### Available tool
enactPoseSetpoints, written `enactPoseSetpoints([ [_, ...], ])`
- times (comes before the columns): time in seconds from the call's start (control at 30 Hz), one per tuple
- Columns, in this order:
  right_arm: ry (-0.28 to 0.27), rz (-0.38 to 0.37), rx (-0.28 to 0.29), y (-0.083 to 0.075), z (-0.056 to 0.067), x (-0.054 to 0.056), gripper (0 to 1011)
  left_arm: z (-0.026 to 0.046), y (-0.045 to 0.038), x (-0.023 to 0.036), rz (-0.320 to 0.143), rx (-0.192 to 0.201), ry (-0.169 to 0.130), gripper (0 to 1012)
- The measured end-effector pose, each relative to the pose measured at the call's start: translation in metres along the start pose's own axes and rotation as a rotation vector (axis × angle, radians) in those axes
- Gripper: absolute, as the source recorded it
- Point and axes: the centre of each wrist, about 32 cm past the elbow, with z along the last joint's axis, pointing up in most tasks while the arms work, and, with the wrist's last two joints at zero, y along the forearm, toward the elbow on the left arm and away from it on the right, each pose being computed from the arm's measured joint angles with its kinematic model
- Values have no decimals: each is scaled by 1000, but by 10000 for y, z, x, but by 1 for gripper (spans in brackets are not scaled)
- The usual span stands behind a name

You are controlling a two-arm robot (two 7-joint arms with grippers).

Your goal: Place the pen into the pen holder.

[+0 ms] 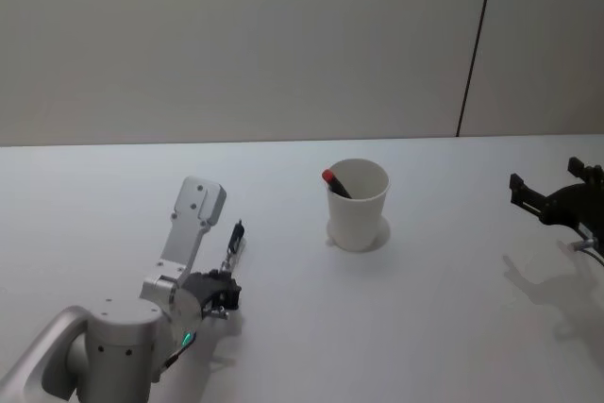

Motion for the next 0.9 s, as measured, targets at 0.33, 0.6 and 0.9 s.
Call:
enactPoseSetpoints([
  [0.33,0,0,0,0,0,0,1002,-11,114,44,29,-131,-32,136],
  [0.6,0,0,0,0,0,0,1002,-40,191,77,30,-240,-52,136],
  [0.9,0,0,0,0,0,0,1001,-96,259,123,-12,-391,-84,136],
])
